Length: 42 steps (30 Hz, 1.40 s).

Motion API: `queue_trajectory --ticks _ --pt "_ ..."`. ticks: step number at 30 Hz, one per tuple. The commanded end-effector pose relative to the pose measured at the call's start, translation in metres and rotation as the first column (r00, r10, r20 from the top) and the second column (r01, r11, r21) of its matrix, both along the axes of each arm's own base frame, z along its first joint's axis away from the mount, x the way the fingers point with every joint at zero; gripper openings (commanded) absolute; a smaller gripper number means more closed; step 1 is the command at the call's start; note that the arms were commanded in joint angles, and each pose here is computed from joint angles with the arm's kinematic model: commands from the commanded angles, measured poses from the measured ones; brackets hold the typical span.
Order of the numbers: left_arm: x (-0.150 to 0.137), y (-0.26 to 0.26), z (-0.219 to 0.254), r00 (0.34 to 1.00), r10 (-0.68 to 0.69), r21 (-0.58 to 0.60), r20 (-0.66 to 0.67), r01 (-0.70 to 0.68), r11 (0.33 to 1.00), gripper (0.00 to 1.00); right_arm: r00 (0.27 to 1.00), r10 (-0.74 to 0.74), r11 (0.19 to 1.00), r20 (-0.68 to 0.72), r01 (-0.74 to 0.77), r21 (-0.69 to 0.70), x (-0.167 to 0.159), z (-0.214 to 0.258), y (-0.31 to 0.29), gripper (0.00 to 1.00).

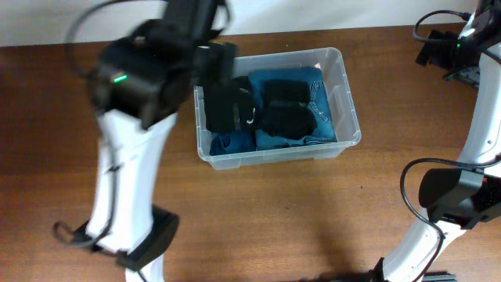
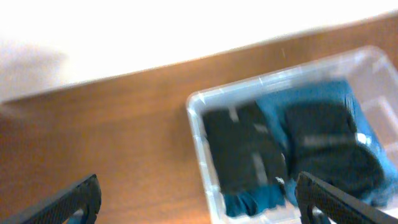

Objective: Pack container

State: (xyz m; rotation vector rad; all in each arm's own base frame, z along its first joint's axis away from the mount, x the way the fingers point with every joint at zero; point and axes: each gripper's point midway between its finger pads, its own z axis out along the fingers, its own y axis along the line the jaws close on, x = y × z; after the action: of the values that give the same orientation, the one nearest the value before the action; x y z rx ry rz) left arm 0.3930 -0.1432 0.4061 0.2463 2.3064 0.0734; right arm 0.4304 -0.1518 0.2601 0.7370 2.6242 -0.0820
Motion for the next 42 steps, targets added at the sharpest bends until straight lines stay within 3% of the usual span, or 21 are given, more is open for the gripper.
queue_trajectory --ticks 1,7,12,20,31,42 --pt "-0.02 0.039 0.064 0.981 0.028 -0.033 0.191 -0.022 0.999 0.99 1.0 -0.016 1.0 0.008 0.016 -0.006 -0.001 0.003 -0.002 0.98" --pt "-0.03 0.074 0.115 0.922 0.046 -0.101 0.385 -0.007 0.995 0.99 1.0 -0.016 1.0 0.008 0.016 -0.006 -0.001 0.003 -0.002 0.99" --pt "-0.034 0.099 0.119 0.849 0.08 -0.171 0.522 0.012 0.985 0.99 1.0 -0.016 1.0 0.008 0.016 -0.006 -0.001 0.003 -0.002 0.98" --pt "-0.047 0.119 0.034 0.802 0.11 -0.188 0.587 0.003 0.982 0.99 1.0 -0.016 1.0 0.008 0.016 -0.006 -0.001 0.003 -0.002 0.98" --pt "-0.087 0.123 -0.082 0.679 0.123 -0.201 0.724 0.037 0.979 0.99 1.0 -0.016 1.0 0.008 0.016 -0.006 -0.001 0.003 -0.002 0.99" --pt "-0.128 0.134 -0.155 0.579 0.162 -0.214 0.799 0.022 0.977 0.99 1.0 -0.016 1.0 0.008 0.016 -0.006 -0.001 0.003 -0.002 0.98"
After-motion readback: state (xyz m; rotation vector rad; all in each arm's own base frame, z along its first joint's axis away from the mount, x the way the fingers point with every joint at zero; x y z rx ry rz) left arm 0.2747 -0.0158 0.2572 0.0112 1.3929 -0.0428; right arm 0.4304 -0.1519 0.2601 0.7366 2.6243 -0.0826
